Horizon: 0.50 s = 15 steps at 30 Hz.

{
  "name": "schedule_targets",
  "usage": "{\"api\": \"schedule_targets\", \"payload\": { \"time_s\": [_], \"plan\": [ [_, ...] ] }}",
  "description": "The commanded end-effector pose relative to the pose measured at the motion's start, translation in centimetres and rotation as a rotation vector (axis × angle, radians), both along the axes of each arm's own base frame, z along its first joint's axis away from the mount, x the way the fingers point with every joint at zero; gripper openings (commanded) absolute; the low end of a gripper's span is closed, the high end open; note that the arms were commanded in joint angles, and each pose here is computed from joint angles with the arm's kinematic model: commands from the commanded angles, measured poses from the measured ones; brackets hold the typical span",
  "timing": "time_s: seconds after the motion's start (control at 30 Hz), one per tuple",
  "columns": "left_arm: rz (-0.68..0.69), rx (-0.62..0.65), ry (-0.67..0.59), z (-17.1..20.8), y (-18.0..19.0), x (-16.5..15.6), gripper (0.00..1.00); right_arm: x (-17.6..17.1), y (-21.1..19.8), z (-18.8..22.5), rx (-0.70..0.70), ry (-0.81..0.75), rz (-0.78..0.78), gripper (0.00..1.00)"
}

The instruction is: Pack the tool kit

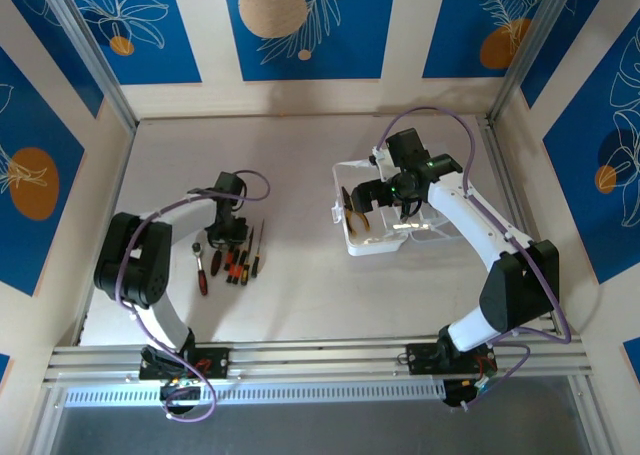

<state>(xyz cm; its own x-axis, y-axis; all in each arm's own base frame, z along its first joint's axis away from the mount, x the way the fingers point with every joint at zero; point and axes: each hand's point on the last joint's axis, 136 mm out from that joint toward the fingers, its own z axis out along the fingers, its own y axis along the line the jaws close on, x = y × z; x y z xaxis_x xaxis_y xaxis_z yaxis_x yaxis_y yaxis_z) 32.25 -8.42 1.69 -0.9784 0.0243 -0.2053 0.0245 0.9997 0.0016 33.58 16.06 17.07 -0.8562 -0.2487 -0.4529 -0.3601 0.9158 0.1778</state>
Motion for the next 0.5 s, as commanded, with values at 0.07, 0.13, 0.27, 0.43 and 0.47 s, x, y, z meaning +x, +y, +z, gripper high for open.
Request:
{"api": "schedule_targets", "payload": {
  "time_s": [0.07, 0.13, 0.27, 0.43, 0.47],
  "plan": [
    [-0.035, -0.013, 0.088, -2.1, 0.1, -1.1, 0.07, -0.5, 0.2, 0.1, 0.022, 0.016, 0.0, 0.99],
    [-0.044, -0.008, 0.086, -1.7, 0.1, -1.0, 0.03, -0.6, 0.2, 0.2, 0.023, 0.012, 0.0, 0.99],
    [-0.049, -0.015, 0.053, 0.2, 0.0, -0.6, 0.0, -0.7, 0.0, 0.4, 0.028, 0.007, -0.003, 0.99],
    [-0.06, -0.07, -0.048, 5.0, -0.8, 0.4, 0.0, -0.9, 0.0, 1.0, 0.046, -0.006, -0.005, 0.99],
    [-0.065, -0.085, -0.068, 6.0, -1.1, 0.5, 0.0, -0.9, 0.0, 1.1, 0.05, -0.009, -0.004, 0.99]
  ]
}}
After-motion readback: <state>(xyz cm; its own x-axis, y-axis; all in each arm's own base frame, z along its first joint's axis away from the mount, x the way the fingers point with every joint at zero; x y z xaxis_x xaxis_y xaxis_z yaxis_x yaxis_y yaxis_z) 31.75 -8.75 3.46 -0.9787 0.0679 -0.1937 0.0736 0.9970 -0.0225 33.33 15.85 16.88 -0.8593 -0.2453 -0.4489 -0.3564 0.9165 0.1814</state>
